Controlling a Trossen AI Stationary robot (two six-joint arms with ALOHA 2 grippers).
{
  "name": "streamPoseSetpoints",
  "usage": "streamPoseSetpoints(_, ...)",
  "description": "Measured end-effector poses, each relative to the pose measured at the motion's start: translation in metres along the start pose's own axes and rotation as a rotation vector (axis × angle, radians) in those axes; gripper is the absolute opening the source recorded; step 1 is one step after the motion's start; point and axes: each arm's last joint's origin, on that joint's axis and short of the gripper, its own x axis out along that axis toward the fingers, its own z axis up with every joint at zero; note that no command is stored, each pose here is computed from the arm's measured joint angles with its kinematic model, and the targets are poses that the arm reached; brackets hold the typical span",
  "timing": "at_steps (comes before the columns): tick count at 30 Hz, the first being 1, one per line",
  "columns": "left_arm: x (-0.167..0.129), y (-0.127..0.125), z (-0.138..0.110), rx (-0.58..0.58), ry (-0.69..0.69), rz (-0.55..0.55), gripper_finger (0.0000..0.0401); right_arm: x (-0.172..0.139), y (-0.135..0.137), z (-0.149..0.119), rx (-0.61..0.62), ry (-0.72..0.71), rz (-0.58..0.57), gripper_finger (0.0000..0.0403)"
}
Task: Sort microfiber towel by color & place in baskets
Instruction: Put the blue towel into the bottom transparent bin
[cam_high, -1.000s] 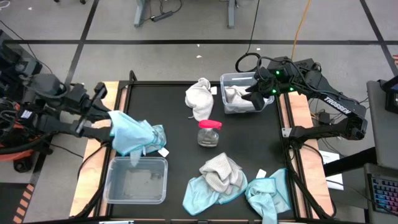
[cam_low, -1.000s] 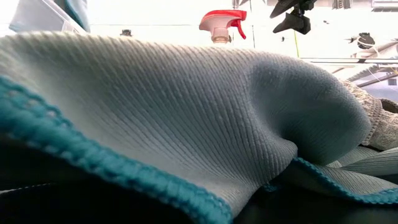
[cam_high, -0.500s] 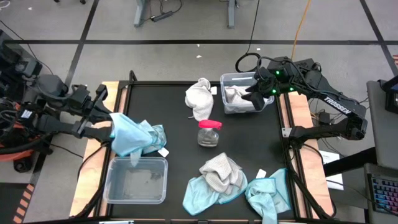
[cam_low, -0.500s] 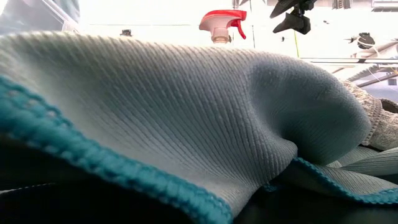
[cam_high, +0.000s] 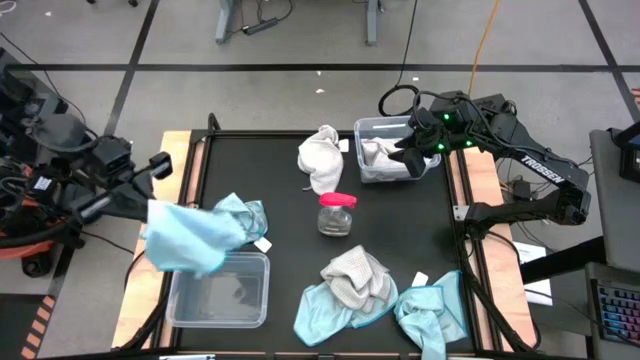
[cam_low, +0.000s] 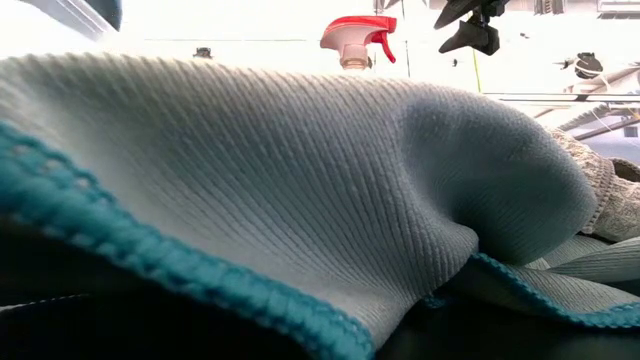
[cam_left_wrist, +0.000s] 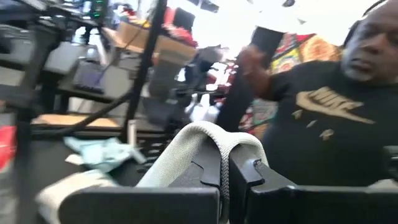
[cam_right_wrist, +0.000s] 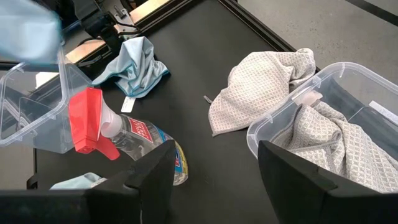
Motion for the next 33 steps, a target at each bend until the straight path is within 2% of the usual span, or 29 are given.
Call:
streamPoseSetpoints(3,0.000,-0.001,0.001,-0.049,-0.006,-0.026,0.0001,0.000,0.000,0.000,0.000,0.000,0.000,0.0219)
streamPoseSetpoints(11,0.000,-0.002,0.000,-0.090,0.014,-0.045,0.0001,0.000,0.000,0.000,0.000,0.000,0.000,0.0219)
streamPoseSetpoints(19,0.007,0.009,-0.012,-0.199,0.137,0.007,0.0001,0.000,0.000,0.000,0.000,0.000,0.000,0.0219)
streamPoseSetpoints(23,0.013,0.014,-0.013,-0.246,0.174,-0.023,0.0001,0.000,0.000,0.000,0.000,0.000,0.000,0.0219)
streamPoseSetpoints(28,0.015,0.014,-0.011,-0.282,0.168,-0.042,0.0001,0.000,0.000,0.000,0.000,0.000,0.000,0.0219)
streamPoseSetpoints(33,0.016,0.010,-0.005,-0.260,0.129,-0.095,0.0001,0.000,0.000,0.000,0.000,0.000,0.000,0.0219)
